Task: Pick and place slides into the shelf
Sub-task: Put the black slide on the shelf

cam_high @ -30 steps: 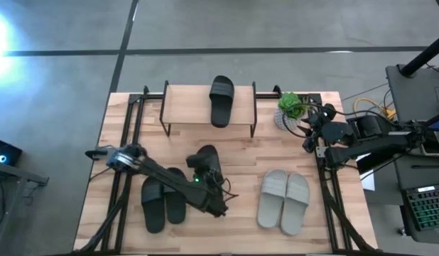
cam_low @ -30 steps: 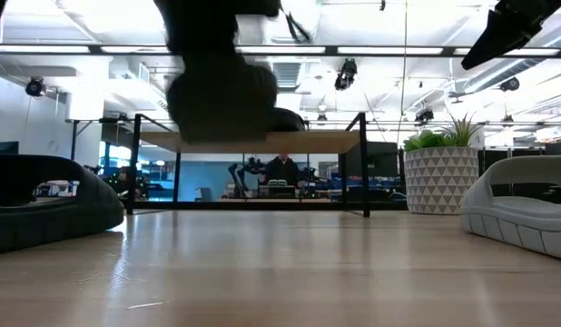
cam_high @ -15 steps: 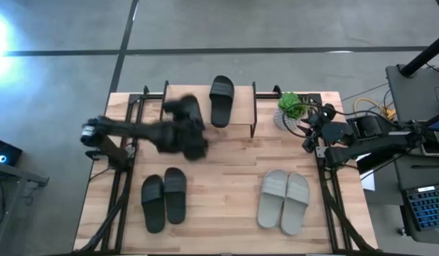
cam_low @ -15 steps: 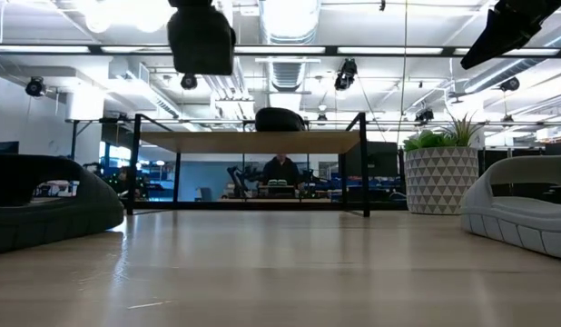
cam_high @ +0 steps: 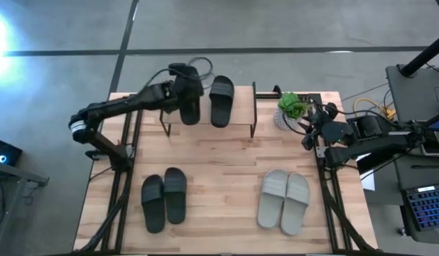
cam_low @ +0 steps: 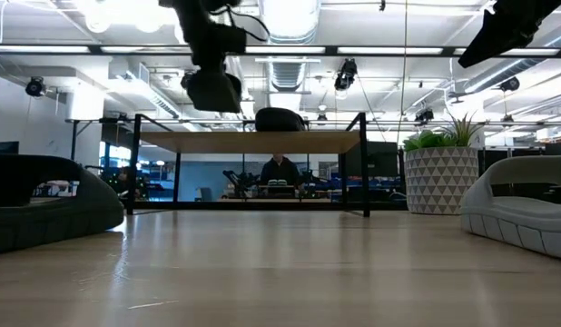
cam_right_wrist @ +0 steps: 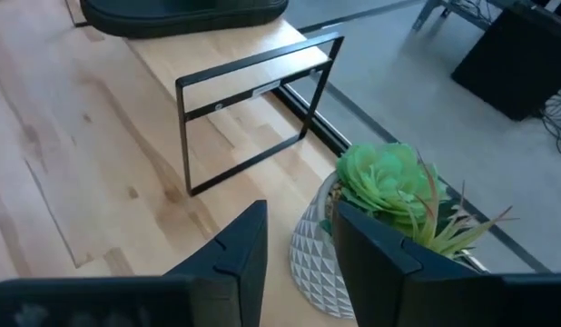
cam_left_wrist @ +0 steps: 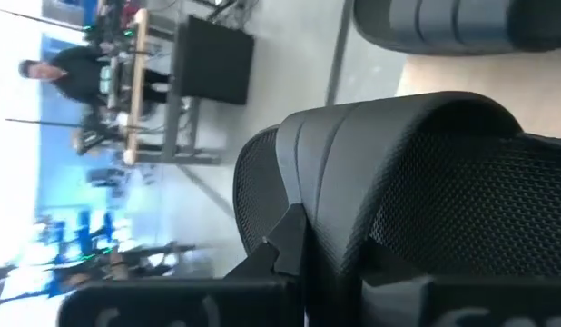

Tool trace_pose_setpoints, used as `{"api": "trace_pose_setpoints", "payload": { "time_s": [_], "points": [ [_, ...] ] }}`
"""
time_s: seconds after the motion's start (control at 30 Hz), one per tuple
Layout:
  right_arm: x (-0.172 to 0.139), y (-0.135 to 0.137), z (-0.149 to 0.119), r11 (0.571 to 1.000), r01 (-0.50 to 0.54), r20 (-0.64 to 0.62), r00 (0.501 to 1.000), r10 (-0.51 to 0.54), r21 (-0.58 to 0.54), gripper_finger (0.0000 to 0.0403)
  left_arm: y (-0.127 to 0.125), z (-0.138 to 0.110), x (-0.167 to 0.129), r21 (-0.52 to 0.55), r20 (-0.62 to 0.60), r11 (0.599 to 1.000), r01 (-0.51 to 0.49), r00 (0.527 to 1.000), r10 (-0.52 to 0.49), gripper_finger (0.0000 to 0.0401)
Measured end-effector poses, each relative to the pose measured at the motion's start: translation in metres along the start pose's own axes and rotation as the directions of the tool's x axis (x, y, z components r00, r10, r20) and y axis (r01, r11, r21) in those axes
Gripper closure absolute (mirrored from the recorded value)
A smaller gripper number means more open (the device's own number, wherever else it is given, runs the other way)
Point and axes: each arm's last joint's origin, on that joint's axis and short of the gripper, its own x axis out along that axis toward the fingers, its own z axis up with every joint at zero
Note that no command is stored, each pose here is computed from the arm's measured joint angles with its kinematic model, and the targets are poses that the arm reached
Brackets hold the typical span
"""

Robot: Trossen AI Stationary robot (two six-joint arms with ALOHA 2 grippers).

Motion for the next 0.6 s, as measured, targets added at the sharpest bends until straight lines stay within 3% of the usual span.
{"api": "trace_pose_setpoints", "payload": {
  "time_s": [0.27, 0.43, 0.6],
  "points": [
    [0.002, 0.002, 0.001, 1.000, 0.005, -0.009, 1.000, -0.005, -0.020, 0.0289, -0.002, -0.014, 0.036, -0.070, 0.053, 0.997, 0.045, 0.998, -0.041, 0.0401],
    [0.007, 0.008, 0.004, 1.000, 0.010, -0.017, 1.000, -0.011, -0.022, 0.0289, -0.021, -0.012, 0.056, -0.011, 0.038, 0.994, 0.104, 0.994, -0.104, 0.0401],
    [0.013, 0.015, 0.006, 0.999, 0.025, -0.039, 0.999, -0.027, -0.046, 0.0289, -0.026, -0.002, 0.068, 0.028, 0.052, 0.997, 0.077, 0.996, -0.079, 0.0401]
  ]
}}
